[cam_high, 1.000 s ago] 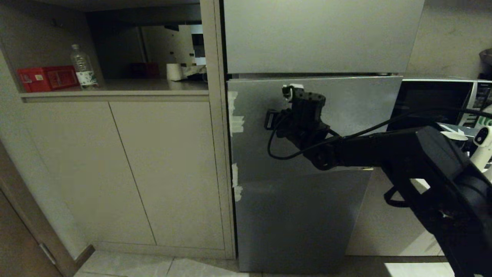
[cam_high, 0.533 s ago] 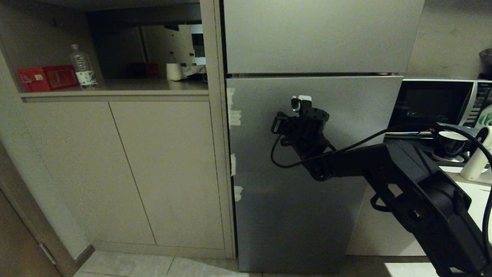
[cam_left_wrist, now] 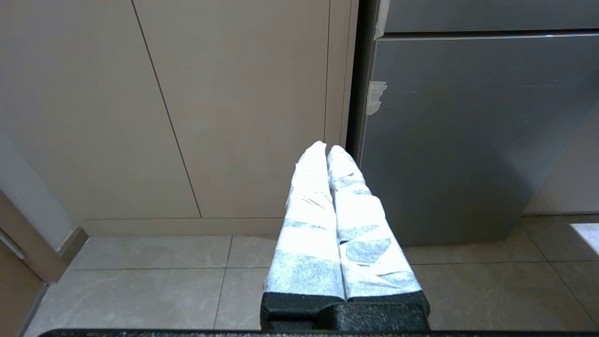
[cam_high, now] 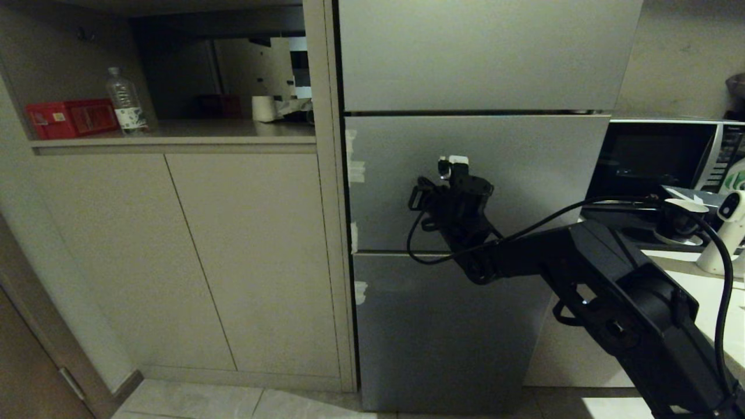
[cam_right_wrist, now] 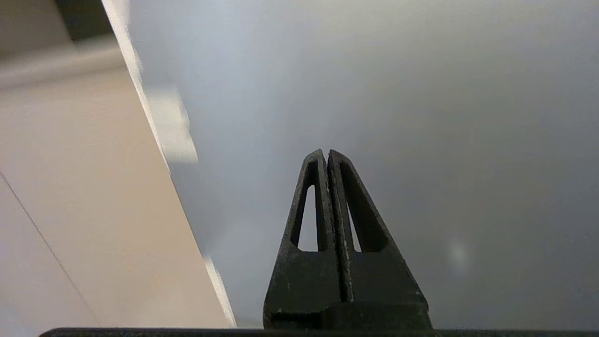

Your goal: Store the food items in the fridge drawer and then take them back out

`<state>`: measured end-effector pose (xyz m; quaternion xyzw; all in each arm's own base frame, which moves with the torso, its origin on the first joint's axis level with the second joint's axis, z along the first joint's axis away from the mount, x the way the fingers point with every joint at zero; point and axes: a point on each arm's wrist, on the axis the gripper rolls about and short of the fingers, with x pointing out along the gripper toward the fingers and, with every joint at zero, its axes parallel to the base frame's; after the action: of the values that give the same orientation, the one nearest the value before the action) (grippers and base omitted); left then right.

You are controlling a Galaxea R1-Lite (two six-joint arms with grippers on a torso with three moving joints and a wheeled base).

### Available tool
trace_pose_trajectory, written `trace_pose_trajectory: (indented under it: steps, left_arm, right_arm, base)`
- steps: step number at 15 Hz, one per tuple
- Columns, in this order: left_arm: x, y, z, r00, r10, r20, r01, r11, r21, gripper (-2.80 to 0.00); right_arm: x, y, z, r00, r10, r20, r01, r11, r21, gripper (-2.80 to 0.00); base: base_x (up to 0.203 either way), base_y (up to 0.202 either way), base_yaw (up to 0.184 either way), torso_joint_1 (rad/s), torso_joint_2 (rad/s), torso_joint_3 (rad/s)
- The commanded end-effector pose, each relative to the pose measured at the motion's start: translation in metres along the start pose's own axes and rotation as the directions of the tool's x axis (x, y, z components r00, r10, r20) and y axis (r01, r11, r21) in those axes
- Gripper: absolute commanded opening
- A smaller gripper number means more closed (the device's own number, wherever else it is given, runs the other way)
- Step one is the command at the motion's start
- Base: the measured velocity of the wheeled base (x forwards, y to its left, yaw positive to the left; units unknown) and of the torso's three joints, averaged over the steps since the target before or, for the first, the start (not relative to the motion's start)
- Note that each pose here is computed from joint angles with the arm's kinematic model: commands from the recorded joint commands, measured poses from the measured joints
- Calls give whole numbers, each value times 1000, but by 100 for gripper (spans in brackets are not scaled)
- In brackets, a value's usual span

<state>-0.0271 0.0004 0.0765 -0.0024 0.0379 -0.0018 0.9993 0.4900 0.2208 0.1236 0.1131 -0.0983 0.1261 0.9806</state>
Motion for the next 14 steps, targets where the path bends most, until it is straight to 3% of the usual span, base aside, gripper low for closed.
trace_pose_trajectory:
  steps: [1, 4, 7, 11, 13, 14]
  left_arm:
    - [0, 0, 0, 1000, 1, 1, -1, 1000, -1, -280]
    - [0, 0, 0, 1000, 1, 1, -1, 1000, -1, -280]
    - [0, 0, 0, 1000, 1, 1, -1, 1000, -1, -280]
    - [0, 0, 0, 1000, 1, 0, -1, 1000, -1, -280]
    - [0, 0, 0, 1000, 1, -1, -1, 1000, -1, -280]
    - [0, 0, 0, 1000, 1, -1, -1, 1000, -1, -280]
  right_arm:
    - [-14, 0, 9, 999, -11, -44, 11, 1000, -15, -280]
    - [-62, 16, 70, 996, 22, -84, -26, 999, -42, -280]
    - [-147, 20, 138, 989, 63, -135, -80, 990, -118, -280]
    - [-273, -7, 209, 987, 73, -145, -103, 972, -210, -280]
    - [-326, -31, 225, 988, 0, -153, -42, 963, -266, -280]
    - [-345, -45, 226, 982, -86, -168, 32, 953, -300, -280]
  base:
    - [0, 0, 0, 0, 0, 0]
    - [0, 0, 0, 0, 0, 0]
    - [0, 0, 0, 0, 0, 0]
    - [0, 0, 0, 0, 0, 0]
    - [0, 0, 0, 0, 0, 0]
    - [0, 0, 0, 0, 0, 0]
